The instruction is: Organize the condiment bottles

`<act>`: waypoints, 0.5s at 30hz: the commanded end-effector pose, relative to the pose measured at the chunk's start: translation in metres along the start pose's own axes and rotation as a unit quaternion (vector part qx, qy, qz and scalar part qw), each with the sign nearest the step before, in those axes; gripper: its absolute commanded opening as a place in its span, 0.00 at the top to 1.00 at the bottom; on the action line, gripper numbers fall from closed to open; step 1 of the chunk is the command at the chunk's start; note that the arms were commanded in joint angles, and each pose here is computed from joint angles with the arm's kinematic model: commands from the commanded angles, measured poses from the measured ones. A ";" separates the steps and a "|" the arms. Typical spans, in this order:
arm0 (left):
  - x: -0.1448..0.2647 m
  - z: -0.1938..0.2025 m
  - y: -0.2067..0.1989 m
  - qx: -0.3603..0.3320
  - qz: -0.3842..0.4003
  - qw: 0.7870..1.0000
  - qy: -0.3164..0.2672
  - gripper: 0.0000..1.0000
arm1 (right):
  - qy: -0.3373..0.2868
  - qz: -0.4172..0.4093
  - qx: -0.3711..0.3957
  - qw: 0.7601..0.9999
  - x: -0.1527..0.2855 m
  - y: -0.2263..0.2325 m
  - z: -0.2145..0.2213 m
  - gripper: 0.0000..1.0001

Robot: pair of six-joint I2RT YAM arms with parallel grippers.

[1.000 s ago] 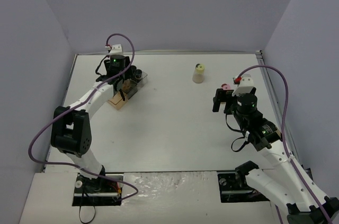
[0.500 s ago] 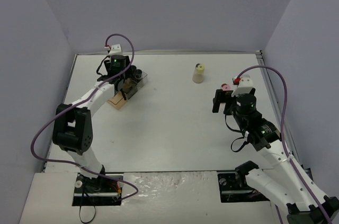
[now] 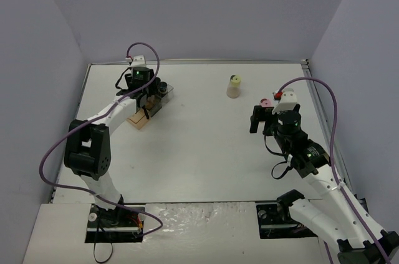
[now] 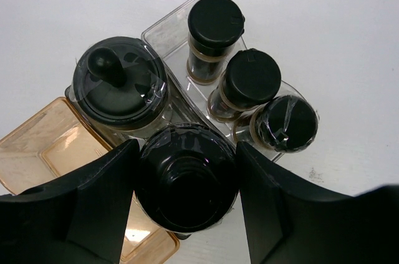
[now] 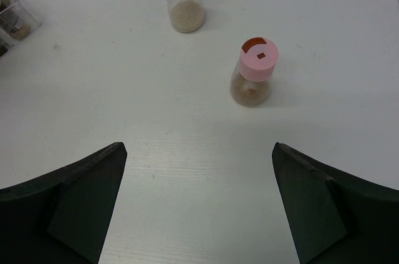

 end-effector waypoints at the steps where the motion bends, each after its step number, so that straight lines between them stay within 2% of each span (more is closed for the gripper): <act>1: 0.005 -0.031 -0.011 0.021 0.021 0.998 -0.048 0.35 | -0.025 0.005 -0.014 1.000 -0.006 0.002 -0.011 0.00; 9: 0.024 -0.036 -0.007 0.018 0.017 0.999 -0.032 0.09 | -0.014 0.028 -0.024 0.999 -0.016 0.001 -0.009 0.00; 15: 0.079 -0.048 -0.001 0.034 0.033 0.999 -0.023 0.03 | 0.014 0.090 -0.028 0.995 -0.045 -0.010 -0.007 0.00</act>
Point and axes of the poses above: each gripper's point midway between its finger pads, its own x axis back along the fingers, its own y axis along the line the jaws close on, z = x × y, the point moved 5 cm from there along x, back along the fingers
